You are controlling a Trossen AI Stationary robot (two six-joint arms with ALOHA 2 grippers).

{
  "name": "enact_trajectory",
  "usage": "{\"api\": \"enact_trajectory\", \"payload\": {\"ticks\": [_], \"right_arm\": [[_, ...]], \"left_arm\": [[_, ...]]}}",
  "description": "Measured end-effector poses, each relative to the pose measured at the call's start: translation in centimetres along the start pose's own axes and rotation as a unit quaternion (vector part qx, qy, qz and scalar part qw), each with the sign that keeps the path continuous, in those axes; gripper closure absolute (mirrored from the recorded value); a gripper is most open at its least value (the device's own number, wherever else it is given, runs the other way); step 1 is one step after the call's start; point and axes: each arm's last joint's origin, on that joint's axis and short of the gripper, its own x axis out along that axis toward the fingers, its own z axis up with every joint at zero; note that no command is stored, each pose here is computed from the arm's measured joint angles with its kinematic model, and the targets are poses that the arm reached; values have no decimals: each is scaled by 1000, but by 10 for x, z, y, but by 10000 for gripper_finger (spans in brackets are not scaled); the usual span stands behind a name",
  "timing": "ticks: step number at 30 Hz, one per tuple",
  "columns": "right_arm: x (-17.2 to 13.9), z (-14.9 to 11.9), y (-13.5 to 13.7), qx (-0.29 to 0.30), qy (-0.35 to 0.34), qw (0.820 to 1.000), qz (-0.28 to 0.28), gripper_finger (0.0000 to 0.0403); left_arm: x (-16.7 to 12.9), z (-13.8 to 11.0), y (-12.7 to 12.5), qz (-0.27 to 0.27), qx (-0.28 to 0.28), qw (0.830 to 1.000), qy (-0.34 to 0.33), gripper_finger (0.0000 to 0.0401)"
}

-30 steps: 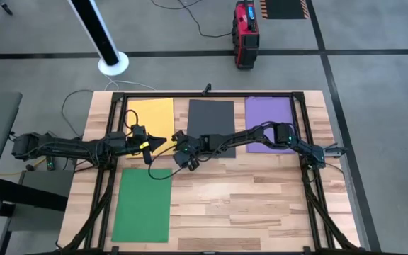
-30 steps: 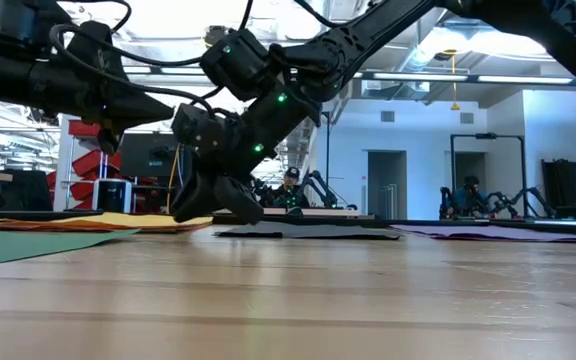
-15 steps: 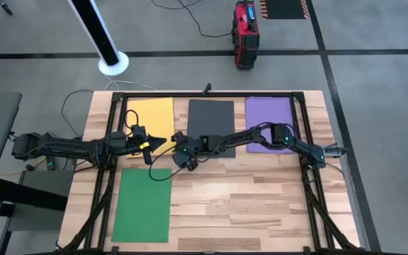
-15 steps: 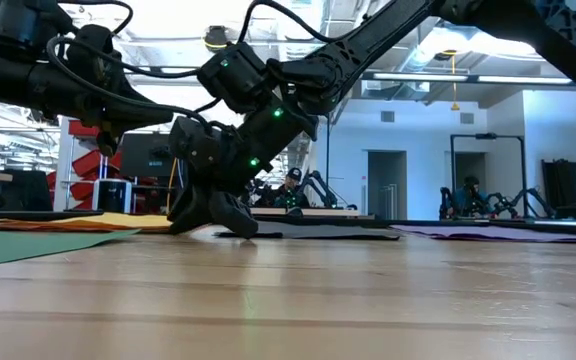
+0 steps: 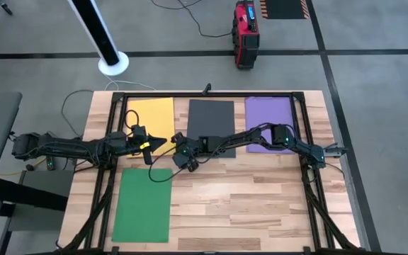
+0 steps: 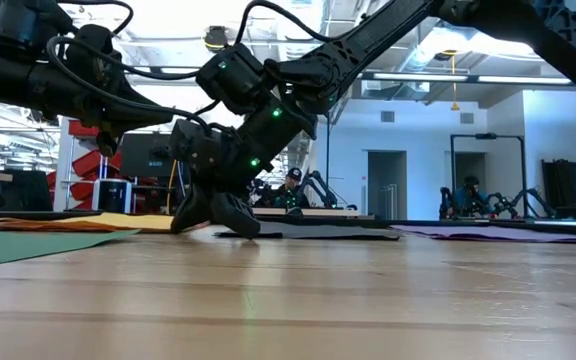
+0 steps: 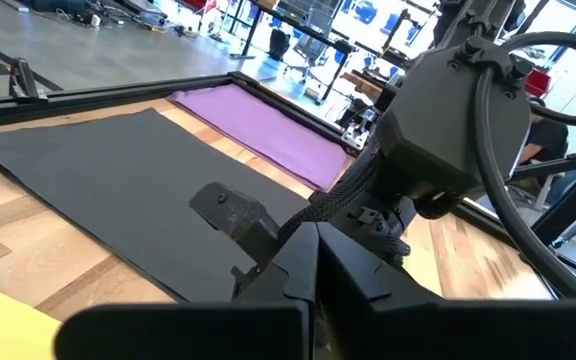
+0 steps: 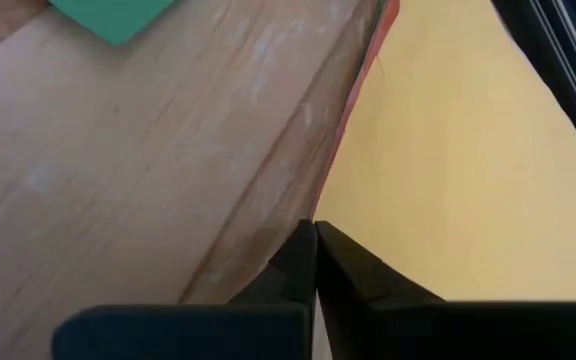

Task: Organize paper
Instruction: Move the yellow paper to the bottom right of the table

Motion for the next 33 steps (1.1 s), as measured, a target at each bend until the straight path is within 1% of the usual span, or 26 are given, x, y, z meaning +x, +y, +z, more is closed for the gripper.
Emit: {"api": "enact_trajectory", "payload": {"ticks": [7,12,18,21,25,29,33], "right_arm": [[-6,12,8,-11,-4,1000,9,402],[-19,22,5,-1,-8,1000,15,402],[-33,25,-1,4,-1,1000,25,403],[-36,28,-4,9,-12,1000,25,403],[-39,26,-1,12,-4,998,56,403],[-44,28,4,28,0,996,81,403],[-48,32,11,32,3,994,108,403]], "left_arm": [[0,0,0,0,0,1000,0,401],[0,0,0,0,0,1000,0,401],[0,1,0,-1,-5,1000,-3,401],[0,0,0,-1,-5,1000,-3,401],[0,1,0,2,-3,1000,-4,401],[0,1,0,9,-4,1000,-9,401],[0,1,0,10,-5,1000,-9,401]]}}
